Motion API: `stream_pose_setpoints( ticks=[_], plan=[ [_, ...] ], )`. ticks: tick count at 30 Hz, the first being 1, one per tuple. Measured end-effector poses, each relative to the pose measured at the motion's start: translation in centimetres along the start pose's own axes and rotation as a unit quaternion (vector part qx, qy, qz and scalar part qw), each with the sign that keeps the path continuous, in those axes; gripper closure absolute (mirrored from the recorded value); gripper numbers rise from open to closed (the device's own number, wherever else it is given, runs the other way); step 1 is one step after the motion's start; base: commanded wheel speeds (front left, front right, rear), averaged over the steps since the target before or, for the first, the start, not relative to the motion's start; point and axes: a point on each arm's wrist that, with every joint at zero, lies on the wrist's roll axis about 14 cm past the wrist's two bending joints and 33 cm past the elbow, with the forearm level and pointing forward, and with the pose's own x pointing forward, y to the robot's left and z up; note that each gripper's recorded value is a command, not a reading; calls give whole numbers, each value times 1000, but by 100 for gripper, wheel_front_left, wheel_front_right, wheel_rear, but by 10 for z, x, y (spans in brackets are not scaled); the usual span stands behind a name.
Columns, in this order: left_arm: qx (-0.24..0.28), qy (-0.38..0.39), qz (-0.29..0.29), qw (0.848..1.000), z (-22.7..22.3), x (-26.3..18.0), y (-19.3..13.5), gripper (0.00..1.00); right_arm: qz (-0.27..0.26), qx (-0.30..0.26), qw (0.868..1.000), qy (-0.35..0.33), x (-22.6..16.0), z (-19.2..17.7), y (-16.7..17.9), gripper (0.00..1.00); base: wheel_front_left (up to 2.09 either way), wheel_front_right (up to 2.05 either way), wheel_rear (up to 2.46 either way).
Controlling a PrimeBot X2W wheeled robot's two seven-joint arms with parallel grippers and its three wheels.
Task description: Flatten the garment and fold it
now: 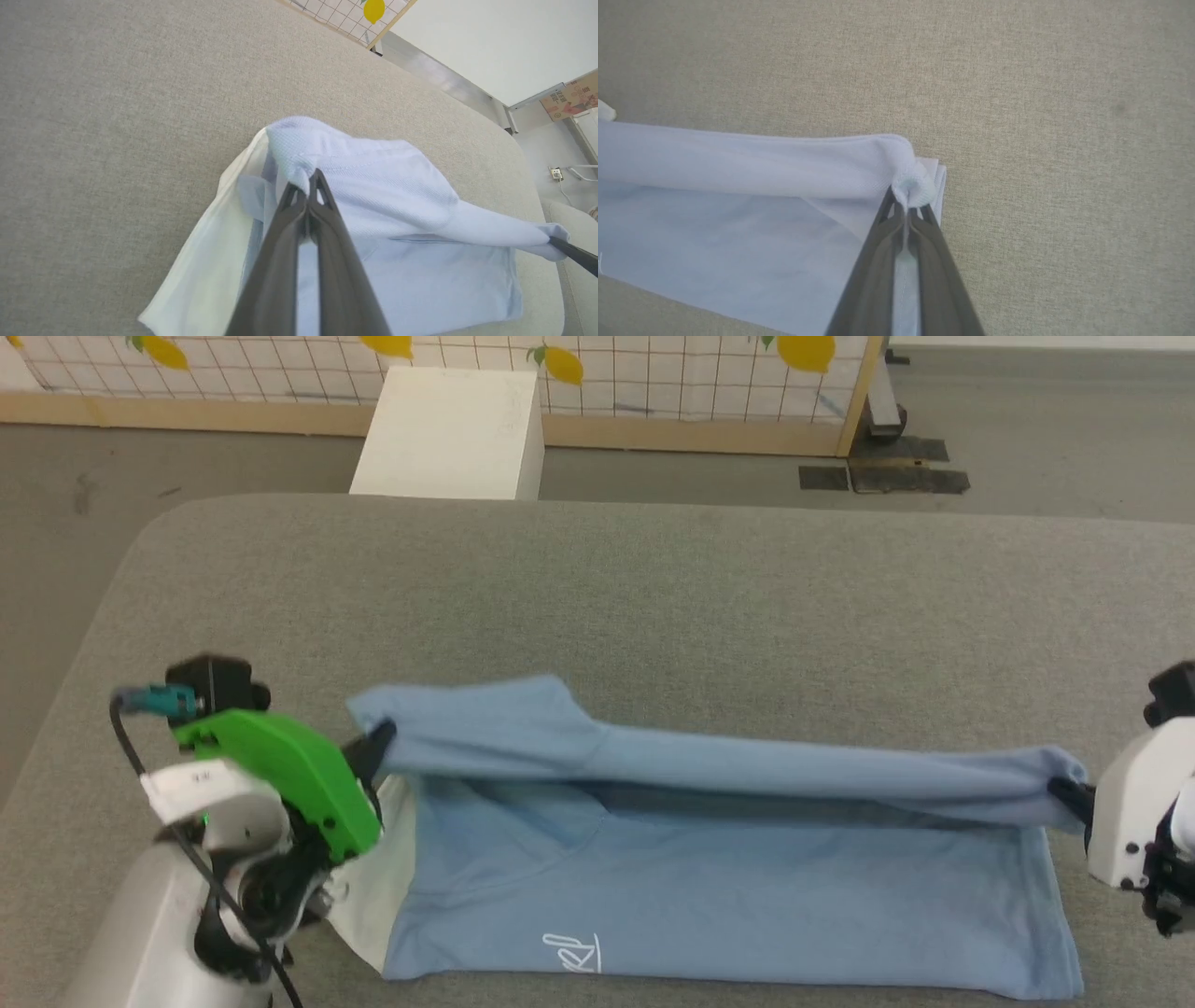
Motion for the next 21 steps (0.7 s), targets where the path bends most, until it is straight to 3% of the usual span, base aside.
stream_pose_setpoints(
  ticks=[13,20,21],
  plan=[
    [-78,97,66,990,-86,-9,39,100,-5,31,996,77,0,-69,-4,100,0,0,0],
    [-105,134,91,981,-114,-7,52,99,2,31,994,104,5,-88,2,100,0,0,0],
    [-109,137,93,980,-116,-7,53,57,3,30,994,102,5,-88,4,100,0,0,0]
  ],
)
